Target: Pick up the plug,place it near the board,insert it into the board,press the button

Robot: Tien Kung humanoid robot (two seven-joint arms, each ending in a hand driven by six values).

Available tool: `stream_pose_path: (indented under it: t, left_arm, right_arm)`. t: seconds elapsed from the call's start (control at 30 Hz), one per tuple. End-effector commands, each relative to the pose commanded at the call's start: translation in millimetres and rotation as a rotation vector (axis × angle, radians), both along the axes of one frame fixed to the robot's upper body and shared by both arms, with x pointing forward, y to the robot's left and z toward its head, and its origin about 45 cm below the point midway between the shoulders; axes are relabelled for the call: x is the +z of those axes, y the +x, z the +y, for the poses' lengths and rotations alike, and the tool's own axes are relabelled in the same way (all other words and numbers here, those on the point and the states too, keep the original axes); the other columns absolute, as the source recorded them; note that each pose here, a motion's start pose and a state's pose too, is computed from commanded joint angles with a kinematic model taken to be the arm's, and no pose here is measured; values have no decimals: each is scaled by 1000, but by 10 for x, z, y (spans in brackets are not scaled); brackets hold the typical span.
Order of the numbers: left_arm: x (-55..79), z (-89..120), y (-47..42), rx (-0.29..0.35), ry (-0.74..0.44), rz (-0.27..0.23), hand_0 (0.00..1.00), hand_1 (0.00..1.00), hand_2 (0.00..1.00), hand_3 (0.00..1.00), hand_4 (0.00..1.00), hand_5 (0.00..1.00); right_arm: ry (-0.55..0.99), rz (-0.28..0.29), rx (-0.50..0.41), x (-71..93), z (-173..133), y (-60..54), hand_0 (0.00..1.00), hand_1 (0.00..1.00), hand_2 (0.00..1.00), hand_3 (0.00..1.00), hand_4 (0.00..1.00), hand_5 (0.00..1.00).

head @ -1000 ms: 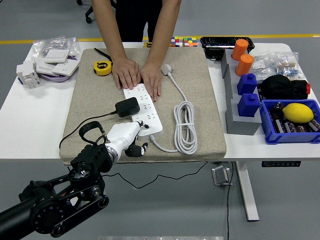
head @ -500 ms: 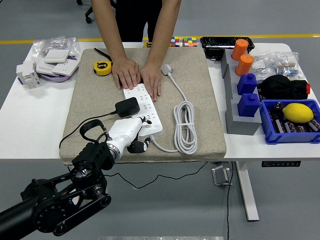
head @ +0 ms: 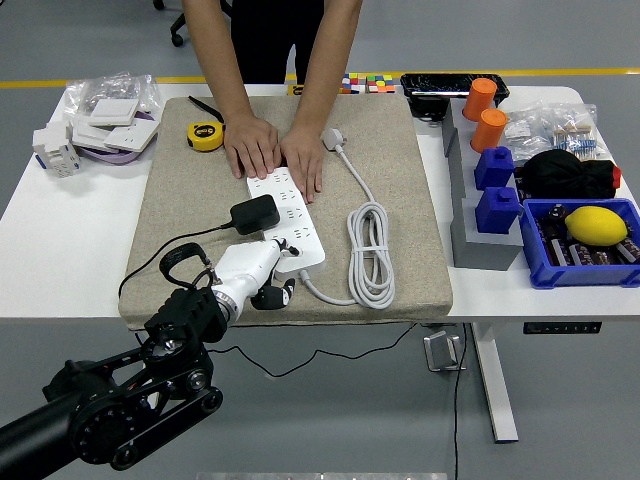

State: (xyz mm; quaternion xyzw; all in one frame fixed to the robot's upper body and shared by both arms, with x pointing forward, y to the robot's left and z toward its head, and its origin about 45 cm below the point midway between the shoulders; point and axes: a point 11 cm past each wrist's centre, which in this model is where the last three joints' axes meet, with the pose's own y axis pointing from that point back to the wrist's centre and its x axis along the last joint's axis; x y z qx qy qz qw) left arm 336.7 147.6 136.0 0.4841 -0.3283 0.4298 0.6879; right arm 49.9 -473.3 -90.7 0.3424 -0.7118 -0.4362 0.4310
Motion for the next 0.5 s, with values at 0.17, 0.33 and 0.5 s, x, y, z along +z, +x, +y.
stream_pose_path:
  t: [0.17, 0.33, 0.5]
  left_arm:
    - [-4, -5, 5, 0, 2, -1, 153, 37, 149, 766, 527, 168]
    - [-29, -12, 2, -3, 7, 7, 153, 36, 149, 765, 524, 168]
    - [-54, -2, 4, 0, 12, 13, 153, 36, 149, 765, 520, 168]
  right_arm:
    - [0, -1, 2, 0, 2, 4, 998, 927, 871, 904, 998, 998]
    - [0, 0, 3, 1, -1, 4, 998, 927, 871, 904, 998, 998]
    - [-2, 2, 3, 4, -8, 0, 998, 927, 871, 903, 998, 998]
